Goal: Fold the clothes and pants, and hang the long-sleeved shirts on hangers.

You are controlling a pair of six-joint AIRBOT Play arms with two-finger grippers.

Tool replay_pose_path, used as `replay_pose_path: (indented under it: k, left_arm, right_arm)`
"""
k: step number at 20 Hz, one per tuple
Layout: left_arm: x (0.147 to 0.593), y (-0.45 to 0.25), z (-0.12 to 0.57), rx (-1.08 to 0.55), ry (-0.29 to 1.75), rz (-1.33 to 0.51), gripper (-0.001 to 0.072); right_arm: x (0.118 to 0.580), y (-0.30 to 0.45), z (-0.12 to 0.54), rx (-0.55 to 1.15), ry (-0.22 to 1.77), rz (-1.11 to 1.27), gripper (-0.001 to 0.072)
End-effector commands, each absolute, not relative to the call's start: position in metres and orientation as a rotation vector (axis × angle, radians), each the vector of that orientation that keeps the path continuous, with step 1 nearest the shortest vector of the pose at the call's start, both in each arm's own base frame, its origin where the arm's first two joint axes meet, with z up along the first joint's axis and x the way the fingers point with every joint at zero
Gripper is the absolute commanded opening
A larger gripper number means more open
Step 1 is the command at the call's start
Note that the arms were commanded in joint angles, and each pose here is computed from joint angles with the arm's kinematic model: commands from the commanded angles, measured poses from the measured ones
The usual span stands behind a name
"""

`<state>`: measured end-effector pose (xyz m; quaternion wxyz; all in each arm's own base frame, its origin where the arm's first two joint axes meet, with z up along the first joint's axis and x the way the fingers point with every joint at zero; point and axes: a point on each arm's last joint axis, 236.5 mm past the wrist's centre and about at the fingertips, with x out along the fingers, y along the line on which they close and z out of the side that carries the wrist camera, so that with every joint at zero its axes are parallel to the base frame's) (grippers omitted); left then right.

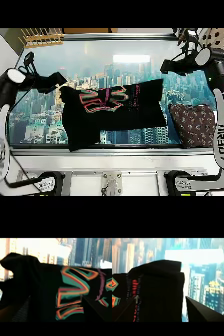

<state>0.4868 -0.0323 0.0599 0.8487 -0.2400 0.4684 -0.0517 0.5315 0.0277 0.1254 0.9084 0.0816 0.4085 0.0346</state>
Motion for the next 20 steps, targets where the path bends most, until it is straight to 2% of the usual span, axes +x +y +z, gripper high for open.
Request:
replay_pose_path:
  k: [1, 5, 10, 12, 15, 16, 17, 18, 20]
  left_arm:
    - [0.516, -0.004, 0.054, -0.514, 0.989, -0.077, 0.0689]
    - [0.465, 0.03, 0.024, -0.534, 1.094, -0.023, 0.0689]
    - [0.363, 0.033, -0.072, -0.653, 1.346, 0.055, 0.0689]
    - [0.342, 0.025, -0.1, -0.684, 1.413, 0.066, 0.0689]
    - [0.333, 0.01, -0.12, -0.735, 1.442, 0.028, 0.0688]
    - [0.336, 0.004, -0.121, -0.757, 1.439, 0.003, 0.0656]
    - [0.339, -0.001, -0.121, -0.772, 1.432, -0.02, 0.0572]
    - [0.341, -0.005, -0.122, -0.777, 1.43, -0.036, 0.0548]
    - [0.342, -0.013, -0.125, -0.739, 1.437, -0.05, 0.0548]
  right_arm:
    - [0.554, 0.015, 0.158, 0.201, 0.682, 0.043, 0.0653]
    - [0.505, 0.008, 0.17, 0.126, 0.738, 0.063, 0.0652]
    - [0.409, 0.021, 0.118, 0.155, 0.924, 0.086, 0.0652]
    - [0.384, 0.027, 0.101, 0.18, 0.961, 0.098, 0.0652]
    - [0.361, 0.036, 0.084, 0.219, 0.995, 0.118, 0.0652]
    - [0.358, 0.038, 0.081, 0.231, 1.002, 0.123, 0.0652]
    - [0.357, 0.039, 0.08, 0.234, 1.005, 0.125, 0.0652]
    - [0.358, 0.039, 0.08, 0.234, 1.004, 0.125, 0.0652]
    - [0.357, 0.039, 0.08, 0.233, 1.004, 0.124, 0.0653]
